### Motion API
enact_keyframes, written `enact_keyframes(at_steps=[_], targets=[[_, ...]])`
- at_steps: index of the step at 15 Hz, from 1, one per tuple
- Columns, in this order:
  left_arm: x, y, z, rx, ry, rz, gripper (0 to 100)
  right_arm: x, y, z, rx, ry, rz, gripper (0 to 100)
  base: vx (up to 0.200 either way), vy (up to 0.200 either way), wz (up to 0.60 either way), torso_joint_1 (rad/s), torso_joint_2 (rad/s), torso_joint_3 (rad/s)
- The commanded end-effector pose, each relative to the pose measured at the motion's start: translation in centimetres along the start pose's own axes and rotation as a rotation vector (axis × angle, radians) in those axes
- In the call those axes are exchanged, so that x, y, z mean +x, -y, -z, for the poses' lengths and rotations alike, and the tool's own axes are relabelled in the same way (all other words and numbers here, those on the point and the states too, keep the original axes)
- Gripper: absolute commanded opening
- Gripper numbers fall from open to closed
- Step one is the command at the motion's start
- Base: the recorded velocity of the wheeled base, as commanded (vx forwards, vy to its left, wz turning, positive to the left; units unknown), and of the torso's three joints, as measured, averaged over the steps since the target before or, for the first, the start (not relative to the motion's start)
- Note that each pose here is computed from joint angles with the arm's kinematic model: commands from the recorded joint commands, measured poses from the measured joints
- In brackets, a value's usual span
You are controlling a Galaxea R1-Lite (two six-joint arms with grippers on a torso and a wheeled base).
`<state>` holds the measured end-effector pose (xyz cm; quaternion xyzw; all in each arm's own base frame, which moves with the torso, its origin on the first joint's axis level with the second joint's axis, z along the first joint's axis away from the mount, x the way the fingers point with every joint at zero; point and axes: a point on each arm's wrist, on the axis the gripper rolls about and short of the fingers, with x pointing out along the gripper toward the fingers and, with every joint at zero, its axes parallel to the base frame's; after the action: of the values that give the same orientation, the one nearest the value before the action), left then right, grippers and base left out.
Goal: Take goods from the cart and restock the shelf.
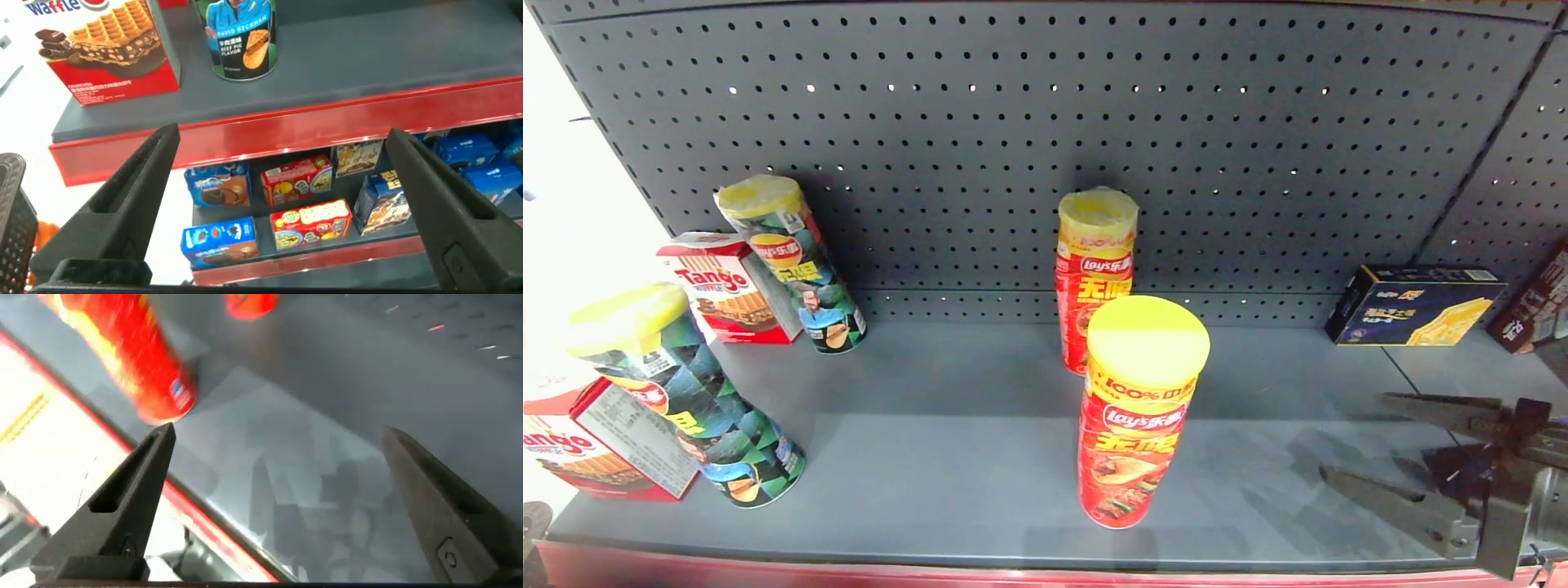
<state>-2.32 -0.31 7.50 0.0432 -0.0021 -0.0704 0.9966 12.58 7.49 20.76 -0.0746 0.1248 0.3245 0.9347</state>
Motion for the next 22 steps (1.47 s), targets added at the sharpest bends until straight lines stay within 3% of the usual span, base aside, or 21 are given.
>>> enact_keyframes(at_steps=[1,8,22], targets=[[0.0,0.0,0.0,0.0,-0.003,0.002,100,1.9,-0.6,0.3,-0.017,-0.062,-0.053,100,0.0,0.0,0.0,0.0,0.0,0.0],[0.0,0.0,0.0,-0.003,-0.003,0.0,100,8.5,-2.5,0.3,-0.053,-0.094,-0.076,100,0.0,0.0,0.0,0.0,0.0,0.0],[0.0,0.0,0.0,-0.006,-0.004,-0.001,100,11.2,-2.5,-0.3,-0.055,-0.111,-0.053,100,0.0,0.0,0.0,0.0,0.0,0.0]])
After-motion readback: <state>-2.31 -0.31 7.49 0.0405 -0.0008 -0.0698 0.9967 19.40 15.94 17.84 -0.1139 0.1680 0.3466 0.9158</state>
